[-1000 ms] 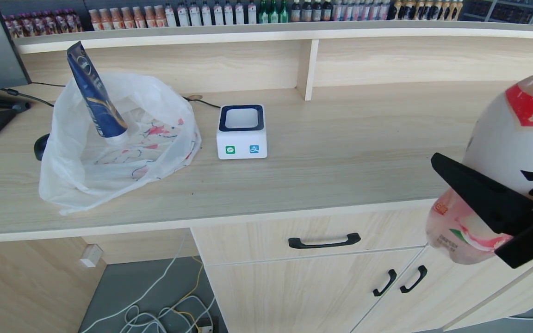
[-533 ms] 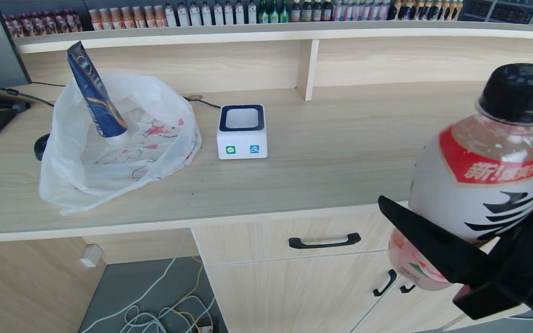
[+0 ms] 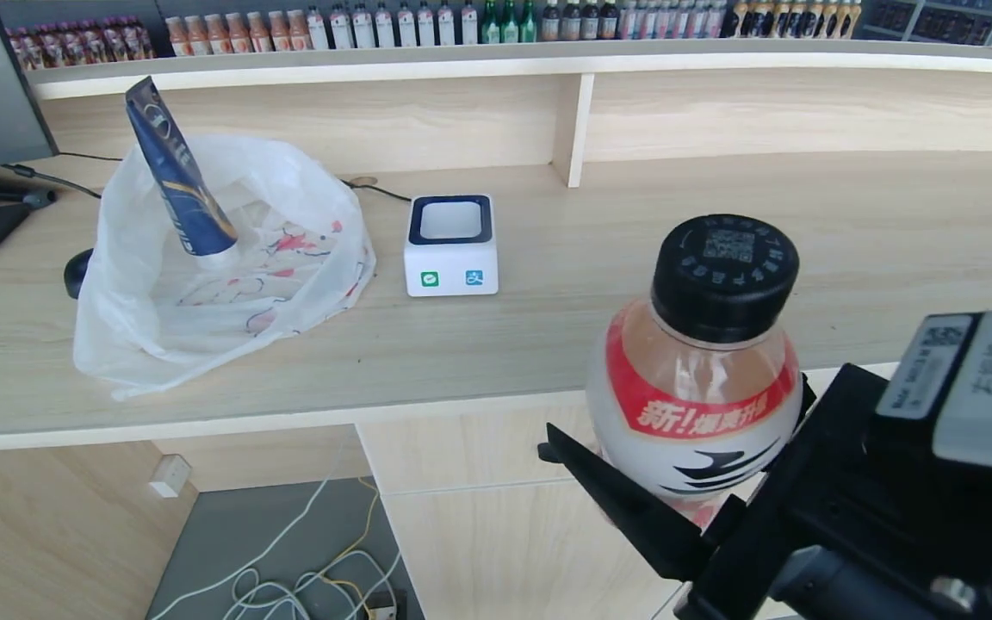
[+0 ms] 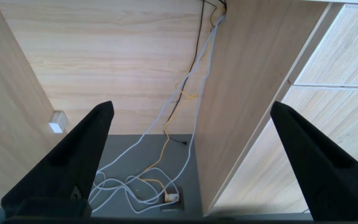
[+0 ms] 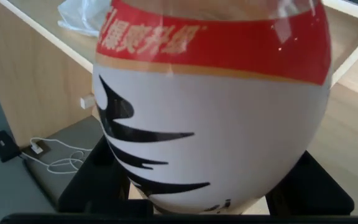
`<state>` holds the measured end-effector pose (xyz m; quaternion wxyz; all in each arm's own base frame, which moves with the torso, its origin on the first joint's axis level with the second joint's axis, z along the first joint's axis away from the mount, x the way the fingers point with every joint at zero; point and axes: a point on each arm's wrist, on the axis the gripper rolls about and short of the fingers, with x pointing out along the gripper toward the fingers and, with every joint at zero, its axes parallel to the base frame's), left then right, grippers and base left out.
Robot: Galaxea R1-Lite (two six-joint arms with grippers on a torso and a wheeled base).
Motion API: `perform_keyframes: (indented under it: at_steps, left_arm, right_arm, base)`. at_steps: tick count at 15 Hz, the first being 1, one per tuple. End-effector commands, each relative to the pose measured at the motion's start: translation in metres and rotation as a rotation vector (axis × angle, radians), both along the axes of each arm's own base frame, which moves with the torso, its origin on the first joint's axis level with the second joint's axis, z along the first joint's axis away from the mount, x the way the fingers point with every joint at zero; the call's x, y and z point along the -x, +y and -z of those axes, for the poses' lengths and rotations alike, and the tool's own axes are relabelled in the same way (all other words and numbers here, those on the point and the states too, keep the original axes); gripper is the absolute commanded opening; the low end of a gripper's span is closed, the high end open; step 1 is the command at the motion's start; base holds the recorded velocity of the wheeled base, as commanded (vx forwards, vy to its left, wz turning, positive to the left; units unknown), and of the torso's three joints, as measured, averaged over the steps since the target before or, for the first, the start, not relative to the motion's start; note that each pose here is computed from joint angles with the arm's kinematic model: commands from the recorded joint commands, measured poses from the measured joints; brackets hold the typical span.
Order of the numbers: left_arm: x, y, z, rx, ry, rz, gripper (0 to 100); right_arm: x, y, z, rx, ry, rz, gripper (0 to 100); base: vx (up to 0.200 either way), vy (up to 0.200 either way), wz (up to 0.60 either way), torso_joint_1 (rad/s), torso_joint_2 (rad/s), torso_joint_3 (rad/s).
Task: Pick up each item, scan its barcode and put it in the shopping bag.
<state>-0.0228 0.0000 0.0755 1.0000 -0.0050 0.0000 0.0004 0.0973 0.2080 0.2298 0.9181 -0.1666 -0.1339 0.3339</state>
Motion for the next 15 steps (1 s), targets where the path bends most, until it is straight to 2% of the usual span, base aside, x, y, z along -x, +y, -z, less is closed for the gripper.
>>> perform_keyframes:
  at_steps: [1, 2, 5, 10, 12, 15]
  left_arm:
    - [0.000, 0.000, 0.000, 0.001, 0.002, 0.001, 100]
    - [0.000, 0.000, 0.000, 0.001, 0.000, 0.001, 100]
    - [0.000, 0.000, 0.000, 0.001, 0.000, -0.001, 100]
    - [0.000, 0.000, 0.000, 0.001, 0.000, -0.001, 100]
    - [0.000, 0.000, 0.000, 0.001, 0.002, -0.001, 100]
    - [0.000, 0.000, 0.000, 0.001, 0.000, 0.001, 100]
  right_arm:
    - [-0.001, 0.001, 0.000, 0.017, -0.017, 0.014, 0]
    - [0.000, -0.002, -0.001, 0.016, -0.023, 0.017, 0]
    - [0.003, -0.003, 0.008, 0.098, -0.059, 0.004, 0]
    - [0.007, 0.004, 0.002, 0.203, -0.237, -0.193, 0]
    - [0.004, 0.009, 0.005, 0.292, -0.320, -0.179, 0]
    - [0.003, 0.011, 0.003, 0.377, -0.426, -0.158, 0]
  base:
    - [0.000, 0.000, 0.00, 0.000, 0.00, 0.000]
    - [0.000, 0.000, 0.00, 0.000, 0.00, 0.000]
    - [0.000, 0.000, 0.00, 0.000, 0.00, 0.000]
    - [0.000, 0.000, 0.00, 0.000, 0.00, 0.000]
    - [0.000, 0.000, 0.00, 0.000, 0.00, 0.000]
    - [0.000, 0.000, 0.00, 0.000, 0.00, 0.000]
